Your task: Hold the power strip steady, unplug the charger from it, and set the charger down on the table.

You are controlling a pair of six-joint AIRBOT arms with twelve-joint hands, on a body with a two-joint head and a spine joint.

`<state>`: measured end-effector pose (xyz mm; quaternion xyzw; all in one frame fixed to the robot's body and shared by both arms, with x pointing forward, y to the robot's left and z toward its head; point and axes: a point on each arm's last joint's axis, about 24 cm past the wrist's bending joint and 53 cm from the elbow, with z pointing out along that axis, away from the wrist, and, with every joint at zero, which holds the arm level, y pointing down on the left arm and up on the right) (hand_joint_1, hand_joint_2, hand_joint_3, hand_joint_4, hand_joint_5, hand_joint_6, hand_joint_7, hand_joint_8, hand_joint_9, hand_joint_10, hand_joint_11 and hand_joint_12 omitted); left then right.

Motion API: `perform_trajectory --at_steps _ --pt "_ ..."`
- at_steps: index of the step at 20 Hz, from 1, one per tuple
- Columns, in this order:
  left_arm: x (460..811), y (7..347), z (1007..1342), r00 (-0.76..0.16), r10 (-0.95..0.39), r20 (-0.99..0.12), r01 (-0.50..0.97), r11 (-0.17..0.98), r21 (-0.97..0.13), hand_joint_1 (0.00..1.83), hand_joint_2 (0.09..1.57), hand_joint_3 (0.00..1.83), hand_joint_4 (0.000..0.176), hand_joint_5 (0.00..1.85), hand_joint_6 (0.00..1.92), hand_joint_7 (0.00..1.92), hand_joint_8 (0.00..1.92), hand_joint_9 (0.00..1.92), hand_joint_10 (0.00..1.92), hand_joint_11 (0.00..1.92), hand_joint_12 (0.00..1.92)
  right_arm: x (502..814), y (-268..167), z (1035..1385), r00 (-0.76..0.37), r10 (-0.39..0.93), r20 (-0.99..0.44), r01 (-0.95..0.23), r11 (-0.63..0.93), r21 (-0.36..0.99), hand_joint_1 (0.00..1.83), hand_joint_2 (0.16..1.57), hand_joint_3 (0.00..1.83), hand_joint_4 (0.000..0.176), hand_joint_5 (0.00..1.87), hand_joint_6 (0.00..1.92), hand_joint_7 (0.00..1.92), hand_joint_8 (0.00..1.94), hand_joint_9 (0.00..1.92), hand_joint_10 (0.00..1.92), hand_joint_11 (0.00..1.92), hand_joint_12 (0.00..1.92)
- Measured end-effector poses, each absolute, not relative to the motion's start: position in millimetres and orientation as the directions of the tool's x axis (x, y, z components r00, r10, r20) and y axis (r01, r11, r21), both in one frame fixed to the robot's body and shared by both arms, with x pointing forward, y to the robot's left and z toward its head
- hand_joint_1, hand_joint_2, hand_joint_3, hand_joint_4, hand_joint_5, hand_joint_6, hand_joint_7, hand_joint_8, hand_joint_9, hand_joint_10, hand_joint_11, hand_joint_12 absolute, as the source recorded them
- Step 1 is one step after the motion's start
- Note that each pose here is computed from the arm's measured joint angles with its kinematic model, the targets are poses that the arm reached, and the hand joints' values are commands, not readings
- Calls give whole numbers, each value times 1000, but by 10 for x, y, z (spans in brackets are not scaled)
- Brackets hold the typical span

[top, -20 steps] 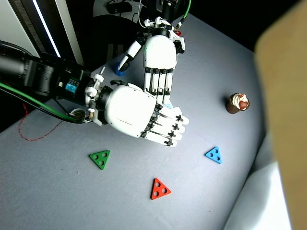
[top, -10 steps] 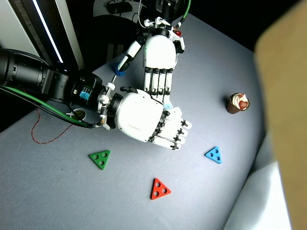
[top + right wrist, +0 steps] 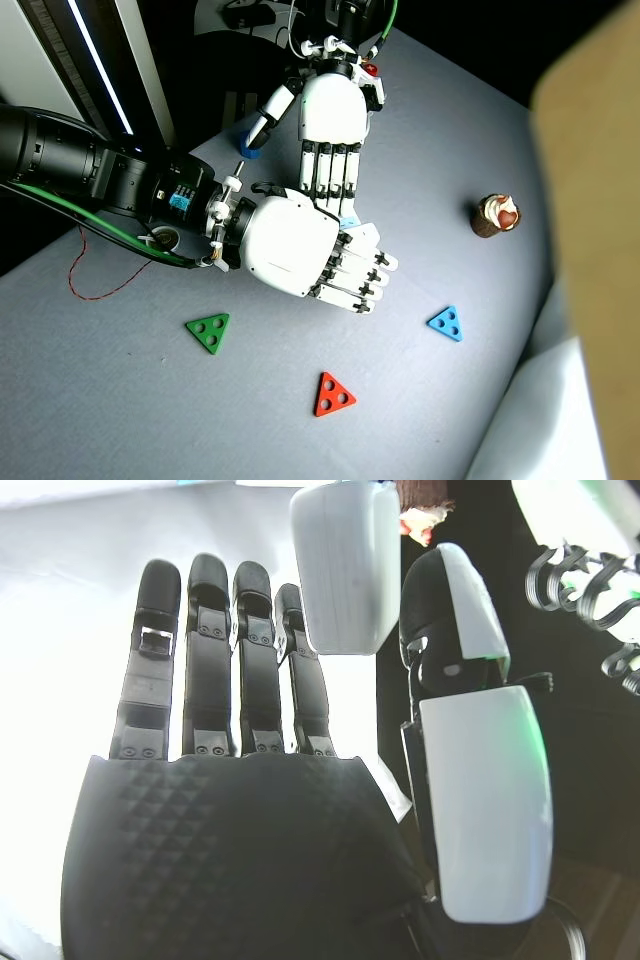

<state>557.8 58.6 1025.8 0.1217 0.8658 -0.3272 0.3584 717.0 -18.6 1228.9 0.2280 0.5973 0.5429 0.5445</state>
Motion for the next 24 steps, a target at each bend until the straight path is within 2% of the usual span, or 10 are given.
perform_trajectory --at_steps 2,3,4,5,7,10,12,16,18,24 --pt "5577 588 10256 -713 -24 -700 445 757 -479 27 1032 0 0 167 3 157 1 143 1 25 216 7161 -174 12310 -302 859 -413 -332 311 890 1040 1076 0 0 793 13 883 16 867 24 478 768" --pt "5578 588 10256 -713 -24 -701 445 756 -479 20 1034 0 0 175 5 166 4 149 3 32 218 7160 -172 12313 -302 859 -414 -333 312 890 1141 1094 0 0 989 688 1051 8 1062 12 662 734" --pt "5578 588 10256 -713 -25 -700 445 757 -480 17 1033 0 0 185 9 177 8 156 6 41 221 7166 -181 12315 -299 860 -414 -333 312 890 1227 1055 13 0 1024 812 1188 494 1185 16 761 744" --pt "5578 588 10256 -713 -24 -701 445 756 -479 13 1037 1 0 175 3 166 3 149 2 31 216 7191 -222 12329 -284 865 -413 -334 314 889 1244 1066 0 0 1042 790 1164 722 1266 31 806 819" --pt "5578 588 10256 -713 -25 -700 445 757 -480 12 1034 0 0 170 1 167 1 157 3 41 219 7200 -252 12349 -275 868 -413 -338 315 887 1243 1071 4 0 1035 816 1132 813 1289 26 805 916" --pt "5580 588 10259 -713 -26 -701 445 756 -480 0 1035 0 0 165 0 163 0 151 0 32 214 7173 -240 12373 -267 858 -438 -367 330 870 1241 1080 0 0 1013 848 1120 840 1291 14 761 1017" --pt "5580 588 10259 -713 -26 -701 445 756 -480 10 1033 0 0 162 0 160 0 148 0 33 214 7169 -249 12386 -264 855 -446 -374 335 865 1248 1077 1 0 1029 780 1117 887 1294 12 731 1079" --pt "5581 589 10259 -714 -28 -700 442 757 -482 0 1038 2 0 165 1 159 0 142 0 25 209 7175 -271 12417 -260 849 -460 -385 345 856 1242 1077 1 0 1020 828 1120 848 1285 5 727 1042" --pt "5581 589 10259 -714 -28 -699 442 757 -482 11 1037 1 0 157 0 158 0 145 1 28 210 7198 -276 12454 -265 844 -466 -387 349 853 1246 1070 0 0 1044 786 1138 820 1292 7 724 1047" --pt "5582 590 10259 -715 -31 -698 439 757 -484 16 1035 0 0 173 4 168 4 151 4 37 209 7274 -494 12860 -199 864 -463 -436 345 831 1241 1072 1 0 1031 824 1138 800 1281 1 718 1037"
